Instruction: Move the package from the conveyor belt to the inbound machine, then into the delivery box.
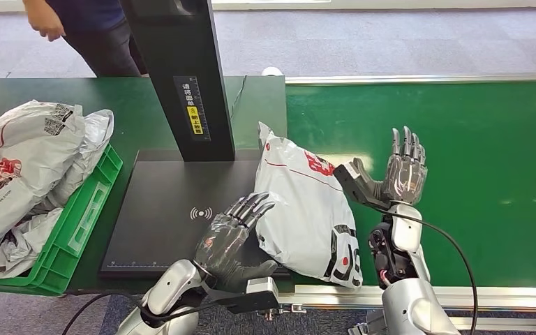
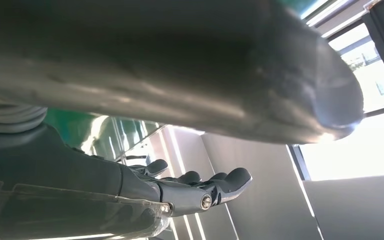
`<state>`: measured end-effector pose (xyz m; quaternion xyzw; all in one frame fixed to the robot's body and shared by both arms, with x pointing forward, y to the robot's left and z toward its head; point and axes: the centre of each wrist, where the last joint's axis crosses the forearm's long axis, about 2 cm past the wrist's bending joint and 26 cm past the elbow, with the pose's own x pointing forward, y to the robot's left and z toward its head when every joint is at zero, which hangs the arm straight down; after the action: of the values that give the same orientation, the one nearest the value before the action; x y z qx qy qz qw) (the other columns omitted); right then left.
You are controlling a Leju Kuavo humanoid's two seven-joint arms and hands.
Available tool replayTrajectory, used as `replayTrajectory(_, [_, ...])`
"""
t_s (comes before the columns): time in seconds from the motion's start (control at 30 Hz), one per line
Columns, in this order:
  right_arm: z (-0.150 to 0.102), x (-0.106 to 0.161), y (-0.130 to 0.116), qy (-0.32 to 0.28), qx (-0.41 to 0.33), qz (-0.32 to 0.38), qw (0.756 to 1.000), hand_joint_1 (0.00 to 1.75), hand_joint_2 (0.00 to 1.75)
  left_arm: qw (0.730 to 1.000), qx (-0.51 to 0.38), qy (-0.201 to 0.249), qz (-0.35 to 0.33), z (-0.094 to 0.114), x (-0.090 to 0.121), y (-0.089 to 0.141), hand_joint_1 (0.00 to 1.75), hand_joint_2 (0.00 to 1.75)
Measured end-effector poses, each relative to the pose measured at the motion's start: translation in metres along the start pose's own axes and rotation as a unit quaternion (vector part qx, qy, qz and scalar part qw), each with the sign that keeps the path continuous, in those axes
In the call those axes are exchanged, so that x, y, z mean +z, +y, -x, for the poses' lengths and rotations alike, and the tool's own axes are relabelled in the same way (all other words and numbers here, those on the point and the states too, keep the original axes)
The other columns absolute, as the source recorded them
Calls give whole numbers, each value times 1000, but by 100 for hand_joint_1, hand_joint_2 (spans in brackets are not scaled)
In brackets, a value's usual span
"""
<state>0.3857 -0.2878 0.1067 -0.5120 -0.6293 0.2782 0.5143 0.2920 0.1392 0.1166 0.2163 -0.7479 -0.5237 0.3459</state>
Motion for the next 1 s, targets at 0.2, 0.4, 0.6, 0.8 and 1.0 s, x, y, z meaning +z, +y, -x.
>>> replayTrajectory(0.2, [-1,-1,0,-1,-1,0,1000,0,0,999,-48,4,4,-1,-1,1,0,0])
replayTrajectory(0.4, [-4,-2,1,-3,-5,-3,1000,0,0,992,-120,3,32,5,-10,-1,0,0])
replayTrajectory(0.6, [-13,-3,3,-13,-9,-7,1000,0,0,970,-230,5,74,23,-31,-10,0,0])
replayTrajectory(0.8, [-19,-3,4,-18,-12,-10,1000,0,0,945,-305,2,117,40,-50,-11,0,44])
replayTrajectory(1.0, [-21,-2,5,-21,-11,-11,1000,0,0,934,-328,-12,144,45,-61,-13,0,175])
